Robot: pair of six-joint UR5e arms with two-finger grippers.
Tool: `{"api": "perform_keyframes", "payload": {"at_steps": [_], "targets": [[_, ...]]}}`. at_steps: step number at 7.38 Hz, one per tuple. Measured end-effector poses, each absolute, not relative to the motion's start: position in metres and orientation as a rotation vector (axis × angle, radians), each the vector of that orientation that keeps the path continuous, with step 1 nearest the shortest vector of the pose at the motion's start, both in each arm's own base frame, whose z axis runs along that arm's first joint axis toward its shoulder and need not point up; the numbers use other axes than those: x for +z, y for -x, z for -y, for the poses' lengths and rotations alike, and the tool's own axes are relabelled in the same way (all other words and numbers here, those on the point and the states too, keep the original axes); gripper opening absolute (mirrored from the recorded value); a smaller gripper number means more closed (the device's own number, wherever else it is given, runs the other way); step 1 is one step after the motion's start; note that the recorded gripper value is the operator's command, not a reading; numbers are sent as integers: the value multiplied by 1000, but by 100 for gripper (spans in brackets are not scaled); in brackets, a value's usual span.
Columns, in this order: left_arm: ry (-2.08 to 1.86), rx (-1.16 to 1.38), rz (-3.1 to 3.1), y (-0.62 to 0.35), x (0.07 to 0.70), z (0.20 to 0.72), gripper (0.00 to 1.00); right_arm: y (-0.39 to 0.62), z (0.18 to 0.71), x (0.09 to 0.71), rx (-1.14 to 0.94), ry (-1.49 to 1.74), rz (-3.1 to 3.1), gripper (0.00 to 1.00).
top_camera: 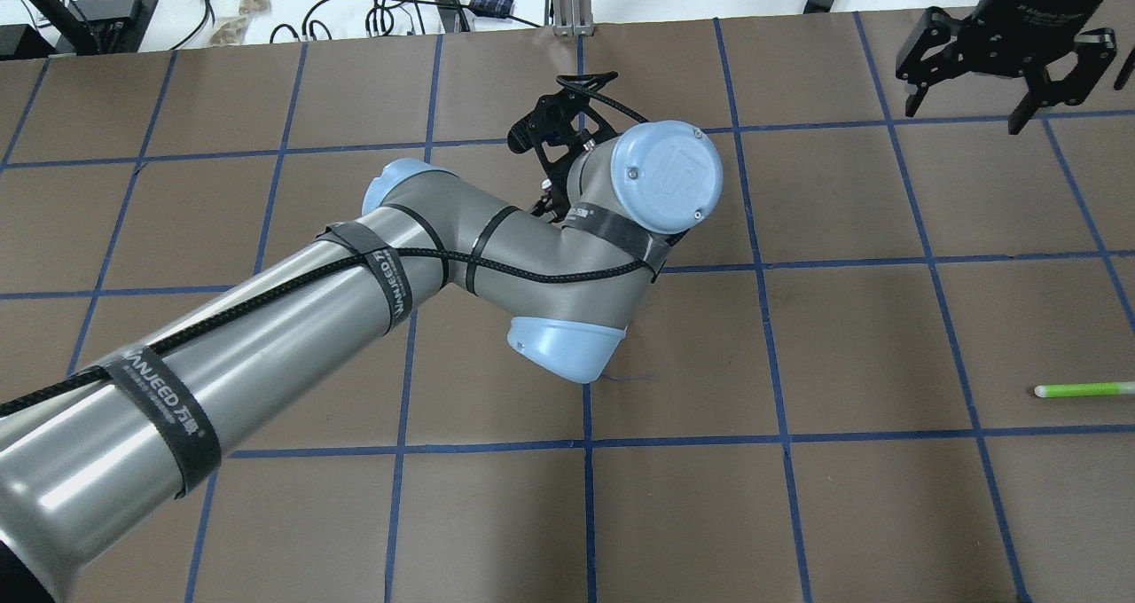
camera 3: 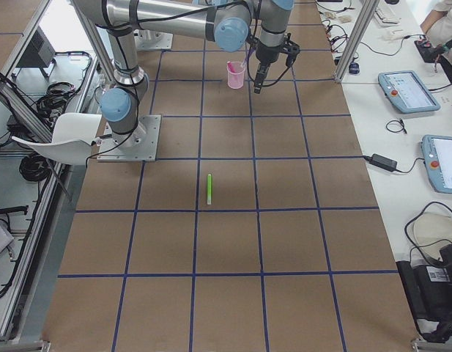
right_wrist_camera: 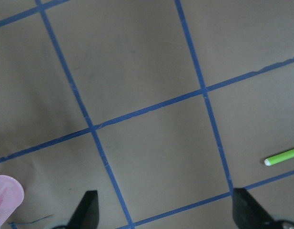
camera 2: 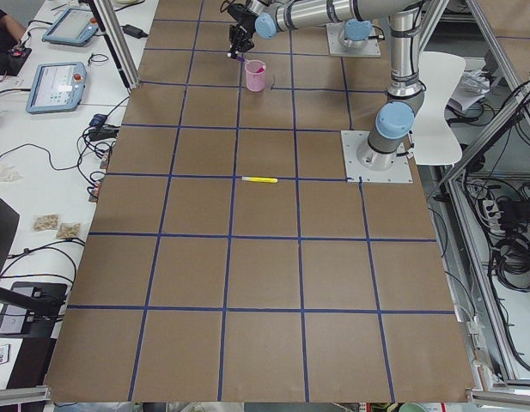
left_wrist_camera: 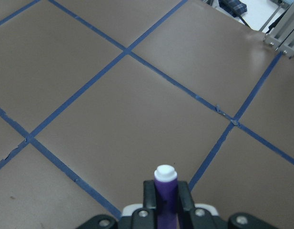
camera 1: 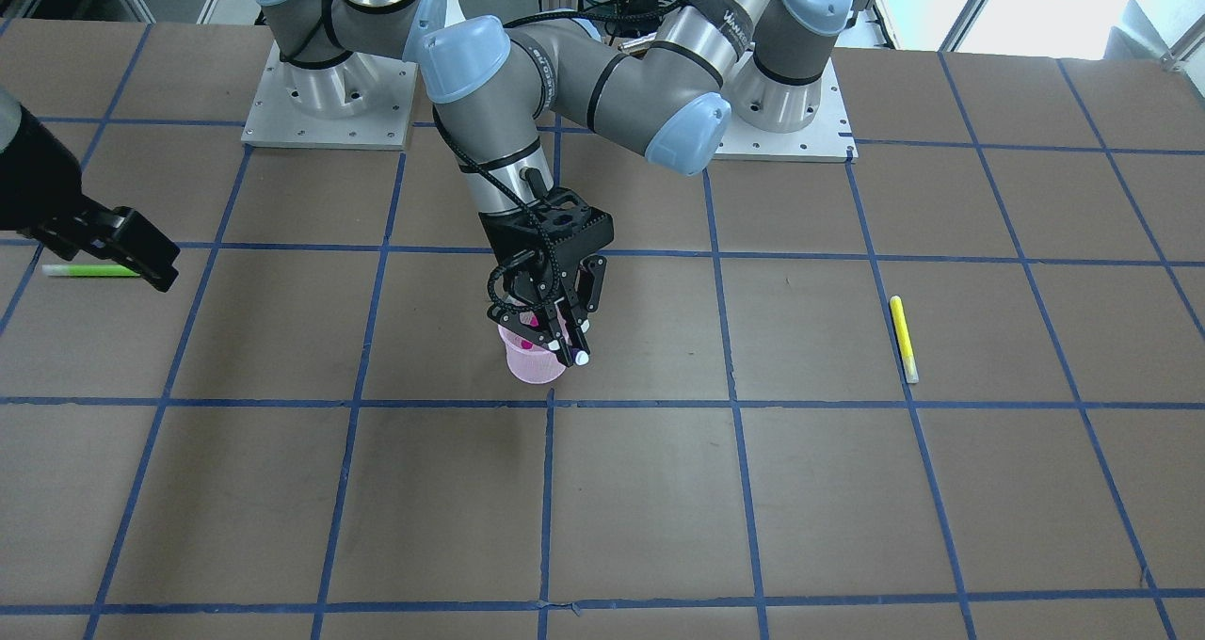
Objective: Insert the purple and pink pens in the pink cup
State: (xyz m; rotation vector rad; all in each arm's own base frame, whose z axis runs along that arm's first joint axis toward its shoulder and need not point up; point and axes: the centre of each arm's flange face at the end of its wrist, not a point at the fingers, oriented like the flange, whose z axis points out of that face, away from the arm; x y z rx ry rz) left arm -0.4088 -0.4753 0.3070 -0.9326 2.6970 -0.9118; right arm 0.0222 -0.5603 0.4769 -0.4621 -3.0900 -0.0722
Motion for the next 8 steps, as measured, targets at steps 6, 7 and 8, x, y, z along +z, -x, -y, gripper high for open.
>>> {"api": "perform_keyframes", "payload": {"at_steps": [6,7,8], "targets": [[830,-922,-2671,436,282,449,41,-74,551,451,-122,333,3117,100],[810,-914,-2673,440,277,447,99,-74,552,450,-123,334,3117,100],[795,-908,-2675,442,273,445,100,-73,554,450,-105,337,3118,100]]}}
